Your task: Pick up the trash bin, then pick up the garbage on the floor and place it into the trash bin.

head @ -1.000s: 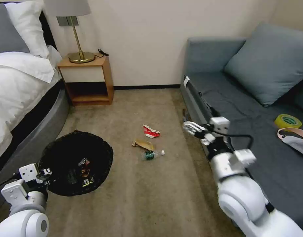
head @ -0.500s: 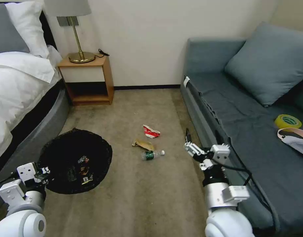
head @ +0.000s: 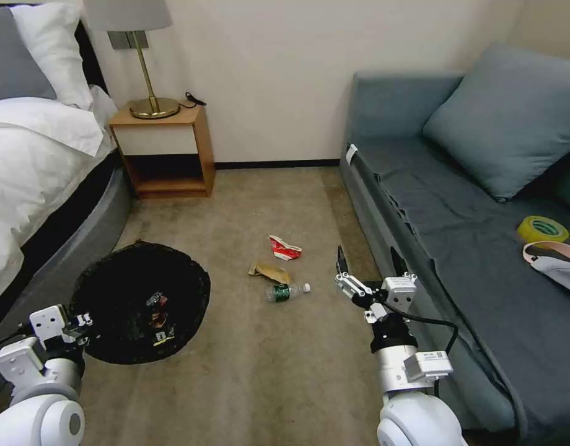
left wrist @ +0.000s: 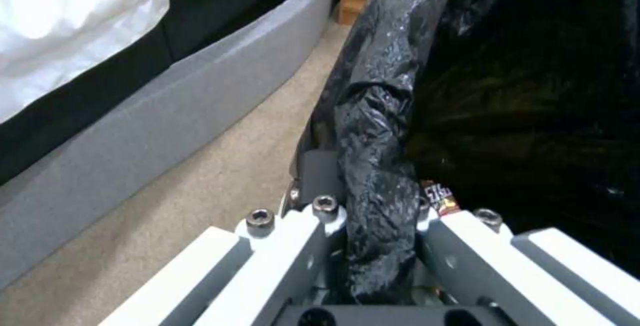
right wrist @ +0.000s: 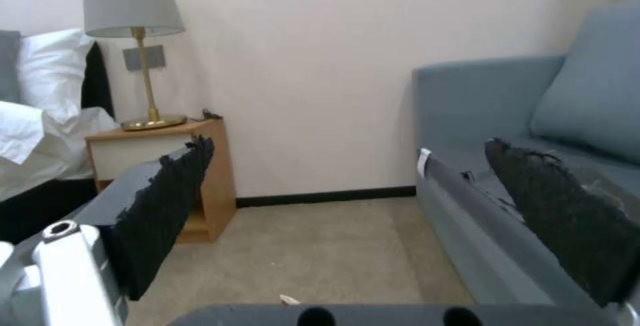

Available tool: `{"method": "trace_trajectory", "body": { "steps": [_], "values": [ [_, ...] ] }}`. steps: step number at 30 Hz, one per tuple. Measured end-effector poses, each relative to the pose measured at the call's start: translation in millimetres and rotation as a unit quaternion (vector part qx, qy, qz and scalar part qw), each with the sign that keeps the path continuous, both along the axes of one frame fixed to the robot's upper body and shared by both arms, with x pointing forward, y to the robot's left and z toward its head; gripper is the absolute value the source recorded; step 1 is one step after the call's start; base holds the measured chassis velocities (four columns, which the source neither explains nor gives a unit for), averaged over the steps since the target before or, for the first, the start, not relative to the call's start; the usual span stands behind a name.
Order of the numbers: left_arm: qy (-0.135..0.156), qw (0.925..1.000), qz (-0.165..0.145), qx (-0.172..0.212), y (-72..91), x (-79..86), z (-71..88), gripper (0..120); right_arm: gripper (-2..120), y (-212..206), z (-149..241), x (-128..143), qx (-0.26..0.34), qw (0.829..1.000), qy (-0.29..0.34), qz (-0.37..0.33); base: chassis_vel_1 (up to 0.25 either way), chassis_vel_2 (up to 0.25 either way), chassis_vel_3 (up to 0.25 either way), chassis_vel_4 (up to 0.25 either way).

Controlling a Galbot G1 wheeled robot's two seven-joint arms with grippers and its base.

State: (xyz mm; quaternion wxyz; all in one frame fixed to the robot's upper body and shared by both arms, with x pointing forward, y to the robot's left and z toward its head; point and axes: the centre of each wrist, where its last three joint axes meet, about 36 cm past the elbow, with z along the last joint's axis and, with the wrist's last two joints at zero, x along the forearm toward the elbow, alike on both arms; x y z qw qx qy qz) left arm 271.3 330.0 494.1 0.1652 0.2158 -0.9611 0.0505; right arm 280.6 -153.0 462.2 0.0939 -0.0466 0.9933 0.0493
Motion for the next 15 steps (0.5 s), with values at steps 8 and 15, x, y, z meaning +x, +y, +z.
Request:
{"method": "trace_trajectory", "body": {
  "steps": [8, 15],
  "values": [
    [-0.001, 1.0, 0.001, -0.002, -1.6, 0.5, 0.8, 1, 100, -1.6, -2.1, 4.6, -0.004, 1.0, -0.001, 0.002, -0.08, 0.073, 0.067, -0.08],
    [-0.004, 1.0, 0.003, -0.002, -2.9, 0.1, 3.0, 1, 100, -1.4, -3.0, 5.5, -0.004, 1.0, 0.0, 0.004, -0.059, 0.051, 0.063, -0.063]
  ]
}}
